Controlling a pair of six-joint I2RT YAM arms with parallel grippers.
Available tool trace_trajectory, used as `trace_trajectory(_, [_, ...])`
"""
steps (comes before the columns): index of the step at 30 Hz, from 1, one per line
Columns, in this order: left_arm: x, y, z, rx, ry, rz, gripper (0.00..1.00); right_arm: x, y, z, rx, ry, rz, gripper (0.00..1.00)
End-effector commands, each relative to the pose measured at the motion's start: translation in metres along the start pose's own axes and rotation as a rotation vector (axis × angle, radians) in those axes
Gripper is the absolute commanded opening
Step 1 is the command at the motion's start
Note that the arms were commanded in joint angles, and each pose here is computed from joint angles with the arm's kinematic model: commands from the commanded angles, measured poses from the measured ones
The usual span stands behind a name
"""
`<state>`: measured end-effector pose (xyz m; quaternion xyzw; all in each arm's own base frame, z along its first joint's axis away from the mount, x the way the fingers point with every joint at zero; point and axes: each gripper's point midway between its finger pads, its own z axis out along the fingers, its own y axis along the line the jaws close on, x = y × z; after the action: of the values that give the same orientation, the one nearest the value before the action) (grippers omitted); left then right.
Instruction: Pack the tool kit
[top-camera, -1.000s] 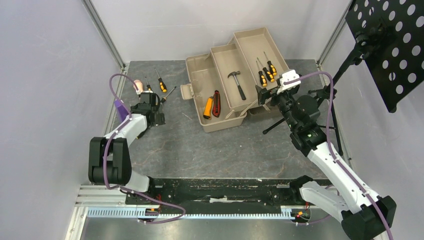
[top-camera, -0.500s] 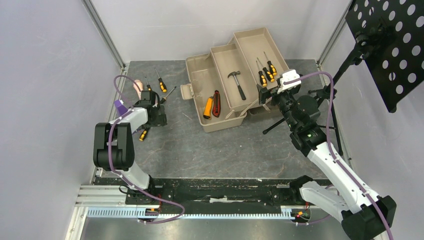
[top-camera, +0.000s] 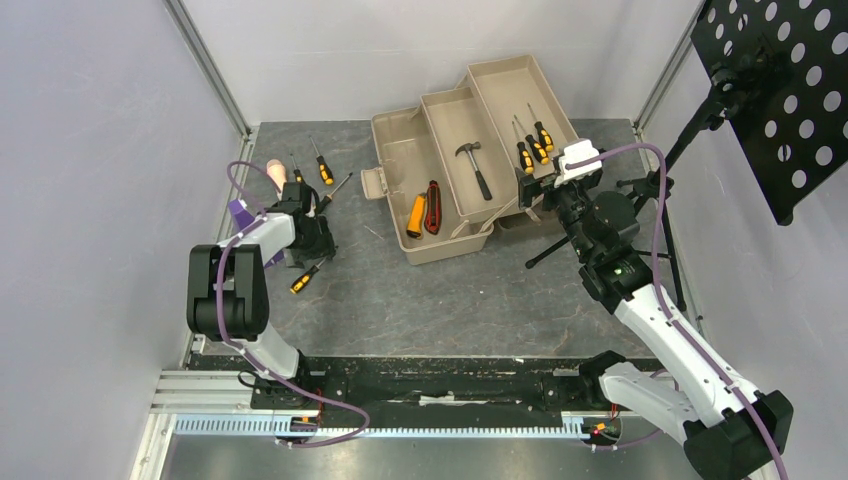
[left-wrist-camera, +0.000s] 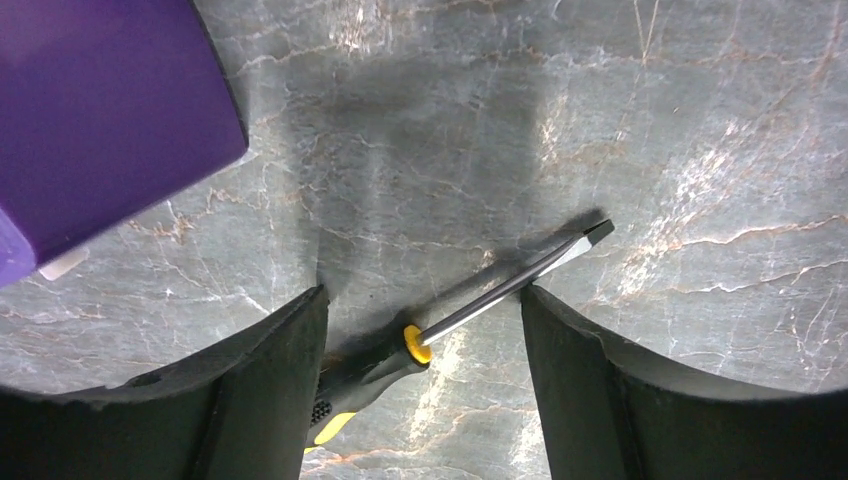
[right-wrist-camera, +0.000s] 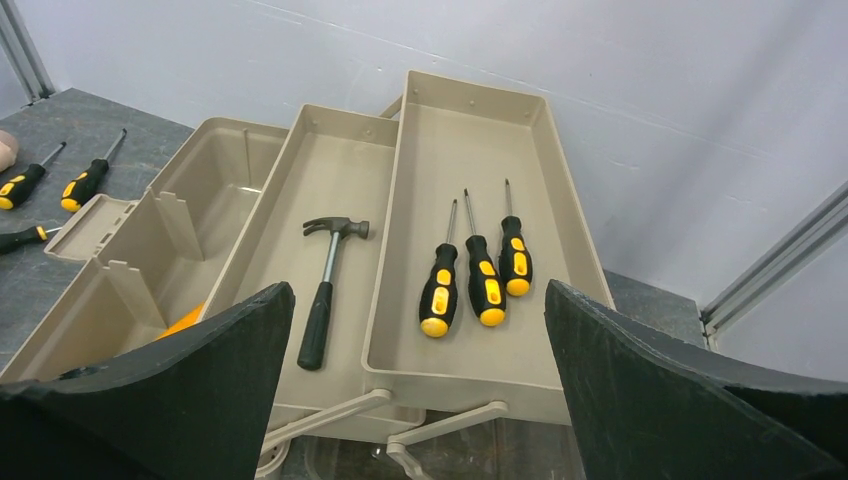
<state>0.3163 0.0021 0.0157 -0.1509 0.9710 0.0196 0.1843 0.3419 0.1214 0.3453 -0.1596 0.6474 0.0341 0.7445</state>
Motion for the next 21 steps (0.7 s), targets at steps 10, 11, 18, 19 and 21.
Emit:
trace_trajectory(10, [0.022, -0.002, 0.001, -0.020, 0.115, -0.105, 0.44, -0.012, -0.004, -0.003, 0.022, -0.043, 0.000, 0.98])
trace_trajectory(11, [0.020, -0.005, 0.001, -0.011, 0.115, -0.113, 0.41, -0.012, -0.005, -0.003, 0.023, -0.044, 0.001, 0.98])
trace_trajectory(18, [0.005, -0.025, 0.013, 0.049, 0.123, -0.186, 0.16, -0.013, -0.005, -0.003, 0.022, -0.046, 0.004, 0.98])
trace_trajectory(19, [0.003, -0.026, 0.015, 0.048, 0.123, -0.200, 0.14, -0.013, -0.005, -0.003, 0.022, -0.044, 0.003, 0.98])
trace_trajectory(21, [-0.001, -0.033, 0.017, 0.070, 0.128, -0.219, 0.13, -0.014, -0.005, -0.004, 0.023, -0.047, 0.004, 0.98])
